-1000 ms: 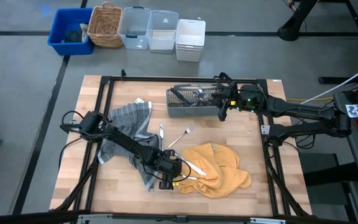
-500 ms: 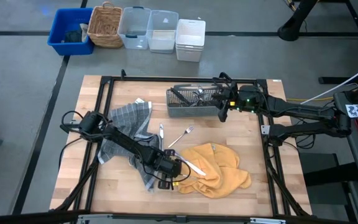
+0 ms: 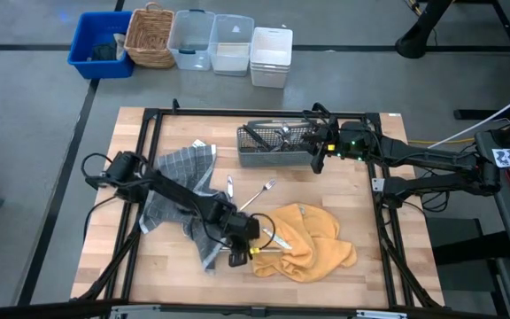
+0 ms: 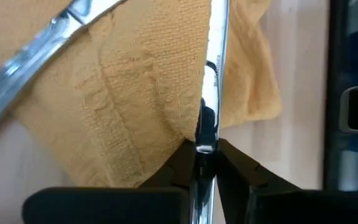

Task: Sort silverware
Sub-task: Put the silver knife into the gray utensil holder

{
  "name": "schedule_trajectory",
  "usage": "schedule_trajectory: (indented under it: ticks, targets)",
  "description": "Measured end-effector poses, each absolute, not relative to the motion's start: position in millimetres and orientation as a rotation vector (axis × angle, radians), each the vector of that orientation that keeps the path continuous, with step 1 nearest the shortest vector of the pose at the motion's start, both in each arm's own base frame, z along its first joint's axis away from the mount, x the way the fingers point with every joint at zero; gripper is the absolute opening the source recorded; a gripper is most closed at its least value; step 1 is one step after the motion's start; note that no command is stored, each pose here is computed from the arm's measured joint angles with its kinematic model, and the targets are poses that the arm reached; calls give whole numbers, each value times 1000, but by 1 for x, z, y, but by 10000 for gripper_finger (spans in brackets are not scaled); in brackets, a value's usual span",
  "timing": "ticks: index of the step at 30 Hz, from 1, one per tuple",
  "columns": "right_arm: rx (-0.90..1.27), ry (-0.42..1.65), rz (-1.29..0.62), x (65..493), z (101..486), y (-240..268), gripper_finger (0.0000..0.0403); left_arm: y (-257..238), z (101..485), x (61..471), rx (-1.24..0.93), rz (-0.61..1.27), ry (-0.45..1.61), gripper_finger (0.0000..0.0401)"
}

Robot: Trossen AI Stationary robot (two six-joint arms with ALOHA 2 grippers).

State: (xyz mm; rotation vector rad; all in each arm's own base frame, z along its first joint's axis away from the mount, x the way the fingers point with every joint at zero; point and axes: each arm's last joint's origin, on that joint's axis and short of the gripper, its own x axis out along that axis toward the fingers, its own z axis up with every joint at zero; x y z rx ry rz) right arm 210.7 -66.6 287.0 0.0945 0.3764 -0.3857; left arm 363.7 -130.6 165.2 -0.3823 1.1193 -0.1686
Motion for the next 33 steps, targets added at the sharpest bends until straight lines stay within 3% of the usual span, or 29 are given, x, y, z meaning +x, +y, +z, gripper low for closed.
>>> schedule_trajectory:
  ticks: [9,22,33]
  targets:
    - [113,378,-296,211,287,-64,140,-107,168,372,-639,-289,1180,35]
    - [205,458,35,209,280,-53,140,-68,186,397,-786,-496,968,36]
    - [308,546,272,203,272,-45,140,-37,190,404,-856,-456,906,36]
